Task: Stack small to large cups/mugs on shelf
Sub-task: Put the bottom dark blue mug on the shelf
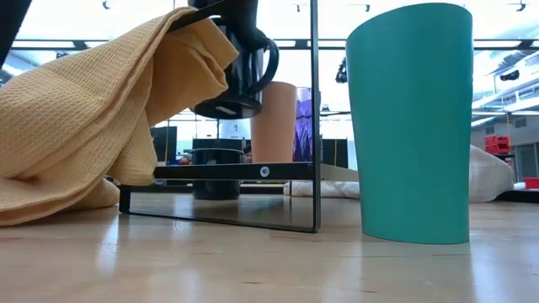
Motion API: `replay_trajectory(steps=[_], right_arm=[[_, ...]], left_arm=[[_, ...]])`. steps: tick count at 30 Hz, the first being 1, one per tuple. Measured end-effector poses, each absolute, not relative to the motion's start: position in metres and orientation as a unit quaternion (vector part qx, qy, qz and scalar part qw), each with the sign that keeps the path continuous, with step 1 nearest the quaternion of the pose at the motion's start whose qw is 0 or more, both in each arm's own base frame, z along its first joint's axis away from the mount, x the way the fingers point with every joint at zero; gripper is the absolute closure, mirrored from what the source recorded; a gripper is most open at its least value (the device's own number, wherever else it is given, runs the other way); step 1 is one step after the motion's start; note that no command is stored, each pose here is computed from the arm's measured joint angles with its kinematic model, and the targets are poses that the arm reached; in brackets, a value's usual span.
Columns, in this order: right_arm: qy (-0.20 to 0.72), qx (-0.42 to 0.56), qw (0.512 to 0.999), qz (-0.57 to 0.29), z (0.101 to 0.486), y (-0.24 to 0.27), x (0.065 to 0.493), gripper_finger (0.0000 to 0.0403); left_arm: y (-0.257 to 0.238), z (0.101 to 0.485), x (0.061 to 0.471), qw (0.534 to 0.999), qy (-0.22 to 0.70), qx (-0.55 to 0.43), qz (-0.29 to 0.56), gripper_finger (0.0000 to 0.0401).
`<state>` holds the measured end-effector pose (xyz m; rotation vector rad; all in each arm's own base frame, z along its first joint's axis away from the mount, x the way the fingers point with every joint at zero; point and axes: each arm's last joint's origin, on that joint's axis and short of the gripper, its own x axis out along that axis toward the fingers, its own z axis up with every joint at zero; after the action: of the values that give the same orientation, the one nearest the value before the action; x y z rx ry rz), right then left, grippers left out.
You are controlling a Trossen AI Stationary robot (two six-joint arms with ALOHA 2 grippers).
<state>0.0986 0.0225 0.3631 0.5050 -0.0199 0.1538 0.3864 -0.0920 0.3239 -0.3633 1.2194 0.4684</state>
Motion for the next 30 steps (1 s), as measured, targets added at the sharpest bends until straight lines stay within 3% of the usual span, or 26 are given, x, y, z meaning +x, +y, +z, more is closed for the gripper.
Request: replay_trajectory(steps=[30], right_arm=[[-0.008,0.249,0.965,0.081,0.363,0.023,0.099,0.0316]], left_arm=[[-0.098,0.295,0.404,0.760,0.579,-0.187,0.229,0.0370]])
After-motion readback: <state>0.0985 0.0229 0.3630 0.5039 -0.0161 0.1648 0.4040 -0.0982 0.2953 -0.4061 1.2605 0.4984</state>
